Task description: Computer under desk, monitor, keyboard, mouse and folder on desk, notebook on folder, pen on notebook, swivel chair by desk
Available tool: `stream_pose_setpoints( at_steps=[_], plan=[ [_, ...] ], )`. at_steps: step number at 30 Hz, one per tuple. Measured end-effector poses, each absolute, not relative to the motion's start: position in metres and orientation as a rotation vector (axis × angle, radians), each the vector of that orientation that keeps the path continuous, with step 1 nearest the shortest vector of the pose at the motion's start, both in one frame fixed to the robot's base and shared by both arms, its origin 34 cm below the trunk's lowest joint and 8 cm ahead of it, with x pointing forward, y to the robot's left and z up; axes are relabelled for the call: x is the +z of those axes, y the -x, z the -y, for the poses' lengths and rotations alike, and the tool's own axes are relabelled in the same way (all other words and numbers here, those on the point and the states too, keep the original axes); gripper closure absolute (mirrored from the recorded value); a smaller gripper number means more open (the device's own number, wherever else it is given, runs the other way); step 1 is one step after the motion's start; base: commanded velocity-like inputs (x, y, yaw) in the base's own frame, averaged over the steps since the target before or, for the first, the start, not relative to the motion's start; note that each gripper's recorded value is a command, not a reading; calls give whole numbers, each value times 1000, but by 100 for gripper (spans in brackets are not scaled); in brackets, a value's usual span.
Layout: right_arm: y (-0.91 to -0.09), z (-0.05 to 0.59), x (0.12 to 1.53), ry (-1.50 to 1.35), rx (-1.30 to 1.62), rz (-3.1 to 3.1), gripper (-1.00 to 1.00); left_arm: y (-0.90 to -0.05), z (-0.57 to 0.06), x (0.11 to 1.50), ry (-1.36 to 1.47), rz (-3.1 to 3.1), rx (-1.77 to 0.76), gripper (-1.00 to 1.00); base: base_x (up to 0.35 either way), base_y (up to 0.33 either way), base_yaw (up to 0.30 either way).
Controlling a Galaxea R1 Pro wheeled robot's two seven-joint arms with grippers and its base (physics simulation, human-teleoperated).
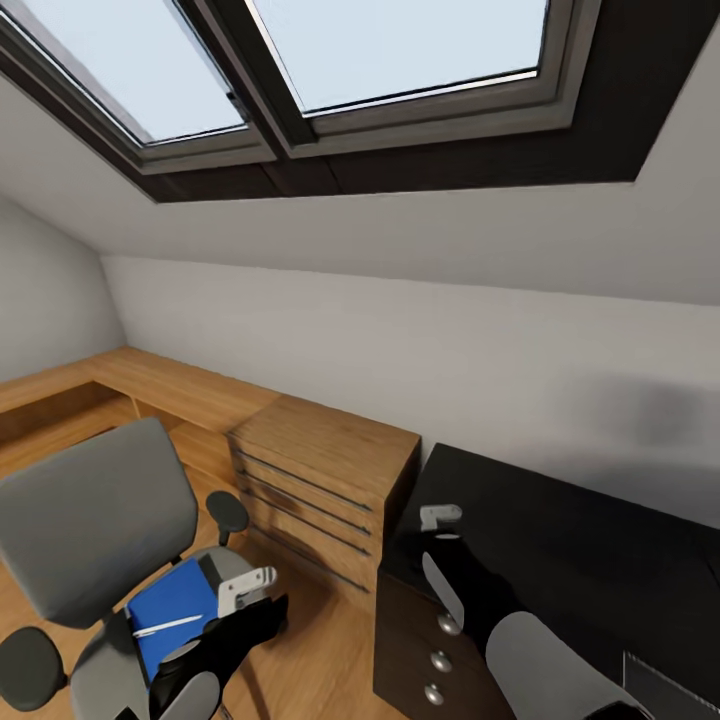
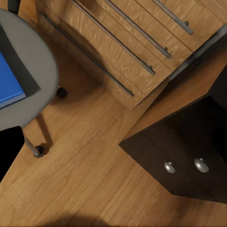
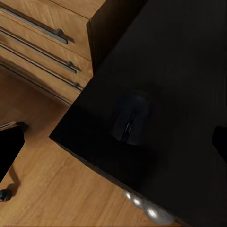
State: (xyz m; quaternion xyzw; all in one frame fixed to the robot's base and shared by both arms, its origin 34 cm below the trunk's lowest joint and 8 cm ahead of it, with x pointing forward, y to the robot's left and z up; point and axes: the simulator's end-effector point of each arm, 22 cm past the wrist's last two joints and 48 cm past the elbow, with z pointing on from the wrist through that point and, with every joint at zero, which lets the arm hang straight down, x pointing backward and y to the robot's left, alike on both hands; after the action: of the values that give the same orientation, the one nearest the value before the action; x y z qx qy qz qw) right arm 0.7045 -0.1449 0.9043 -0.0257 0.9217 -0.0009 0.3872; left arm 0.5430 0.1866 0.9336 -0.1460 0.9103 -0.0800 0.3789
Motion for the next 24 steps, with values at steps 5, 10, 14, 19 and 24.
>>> stream_pose_setpoints(
  at_steps=[5,10,14,19,24],
  plan=[
    [-704,150,897,78,-33,-2324,-100,-543,-185,934,370,-2325,-207,-100,98,0,0],
    [-695,156,882,84,-54,-2350,-100,-542,-183,935,364,-2325,-211,-100,35,0,0],
    [-689,163,870,81,-70,-2366,-100,-540,-178,934,348,-2331,-218,-100,35,0,0],
    [-677,174,850,74,-95,-2391,-100,-542,-171,945,341,-2312,-249,-100,9,0,0],
    [-675,176,848,72,-98,-2392,-100,-543,-168,949,341,-2305,-259,-100,8,0,0]
  ],
)
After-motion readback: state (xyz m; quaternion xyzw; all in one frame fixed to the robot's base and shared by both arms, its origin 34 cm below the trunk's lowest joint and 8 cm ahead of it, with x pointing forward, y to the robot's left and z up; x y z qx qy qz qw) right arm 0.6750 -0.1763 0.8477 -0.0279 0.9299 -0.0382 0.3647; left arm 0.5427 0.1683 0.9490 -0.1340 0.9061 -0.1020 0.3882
